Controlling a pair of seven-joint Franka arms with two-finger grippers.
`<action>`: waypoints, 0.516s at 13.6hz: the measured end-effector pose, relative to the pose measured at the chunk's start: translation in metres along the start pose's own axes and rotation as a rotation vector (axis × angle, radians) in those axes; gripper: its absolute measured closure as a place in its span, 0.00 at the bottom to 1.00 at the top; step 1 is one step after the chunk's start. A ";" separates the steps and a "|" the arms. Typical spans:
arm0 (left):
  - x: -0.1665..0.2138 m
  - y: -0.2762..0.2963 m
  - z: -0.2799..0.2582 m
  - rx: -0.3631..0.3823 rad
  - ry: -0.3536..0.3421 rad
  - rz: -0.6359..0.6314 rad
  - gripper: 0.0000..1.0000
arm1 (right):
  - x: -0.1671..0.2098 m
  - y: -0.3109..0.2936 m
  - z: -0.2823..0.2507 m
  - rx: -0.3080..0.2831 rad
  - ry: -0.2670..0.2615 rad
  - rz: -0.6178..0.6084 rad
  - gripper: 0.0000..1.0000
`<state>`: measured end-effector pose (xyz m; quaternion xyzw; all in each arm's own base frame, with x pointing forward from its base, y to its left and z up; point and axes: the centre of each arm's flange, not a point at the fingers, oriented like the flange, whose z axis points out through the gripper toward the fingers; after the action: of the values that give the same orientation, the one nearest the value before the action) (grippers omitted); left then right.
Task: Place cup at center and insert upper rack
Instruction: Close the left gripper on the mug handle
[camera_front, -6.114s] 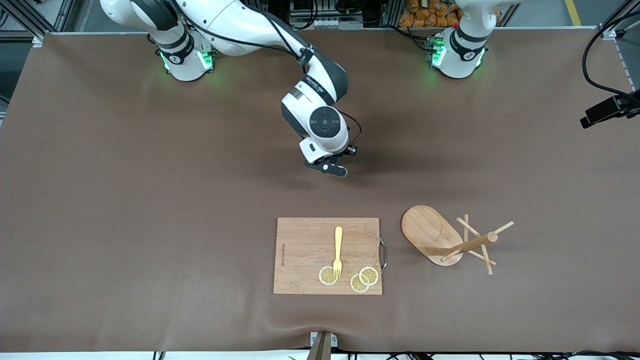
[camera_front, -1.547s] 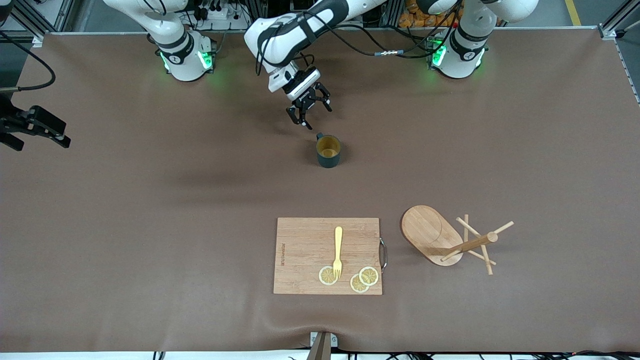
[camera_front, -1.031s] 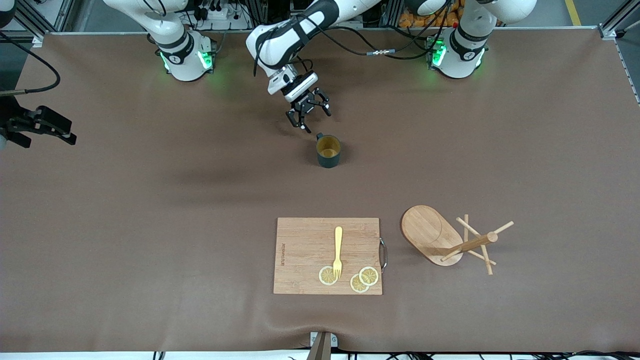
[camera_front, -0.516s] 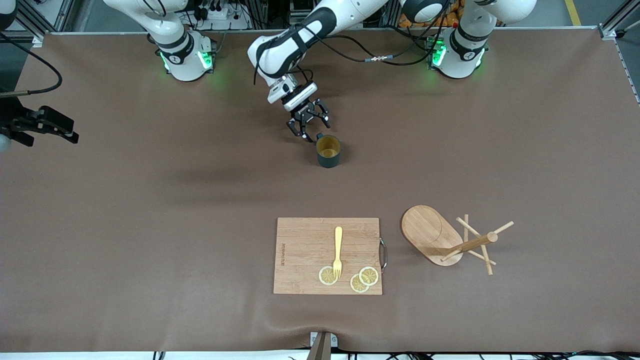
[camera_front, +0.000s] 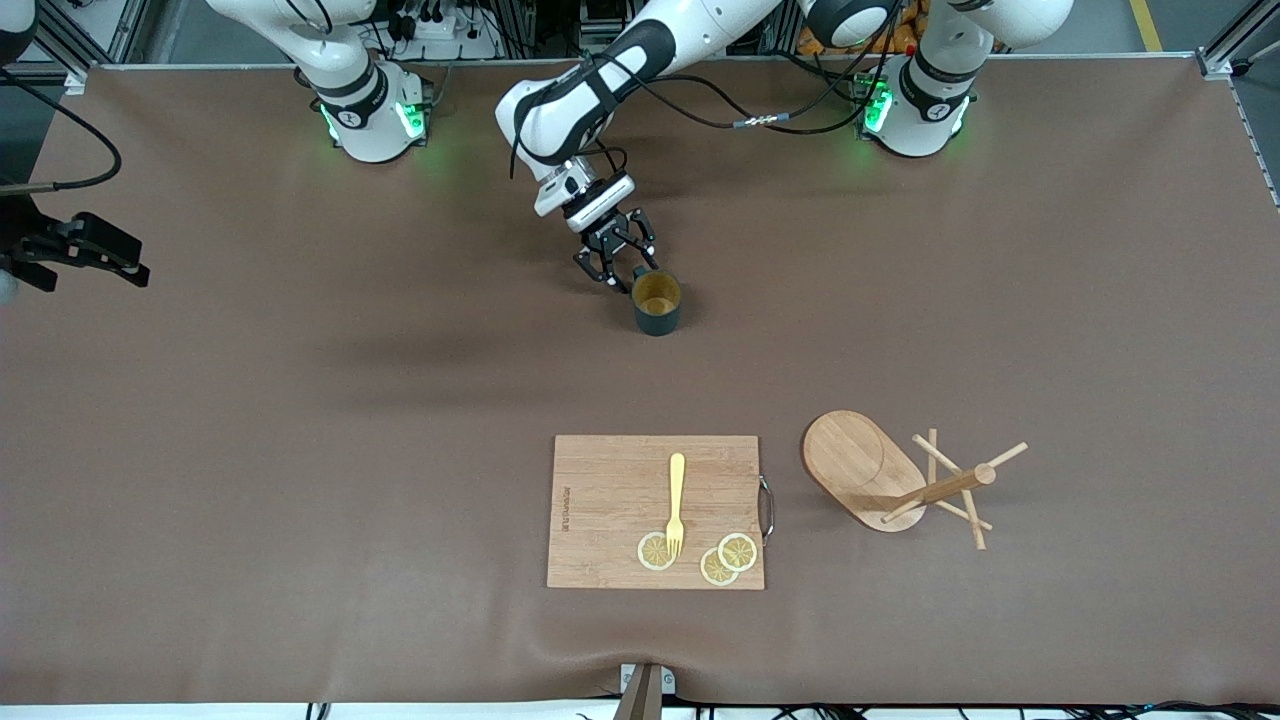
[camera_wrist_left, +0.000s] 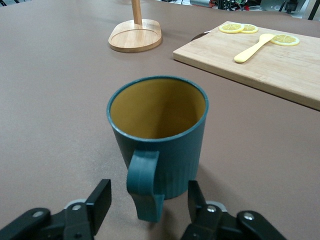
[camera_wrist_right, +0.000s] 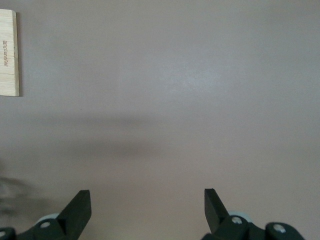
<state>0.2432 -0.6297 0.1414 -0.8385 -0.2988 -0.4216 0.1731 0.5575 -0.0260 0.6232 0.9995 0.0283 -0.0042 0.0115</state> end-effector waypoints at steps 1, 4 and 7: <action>0.000 0.000 0.000 0.000 0.001 -0.001 0.32 | 0.000 0.000 0.000 0.000 -0.002 0.000 0.00; 0.002 0.002 0.002 0.001 0.003 -0.005 0.39 | -0.001 0.000 0.001 0.001 -0.007 0.000 0.00; 0.003 0.002 0.003 0.003 0.006 -0.007 0.39 | -0.001 0.000 0.001 0.001 -0.007 0.000 0.00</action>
<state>0.2483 -0.6285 0.1420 -0.8360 -0.3018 -0.4241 0.1736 0.5568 -0.0260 0.6227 0.9995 0.0283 -0.0076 0.0112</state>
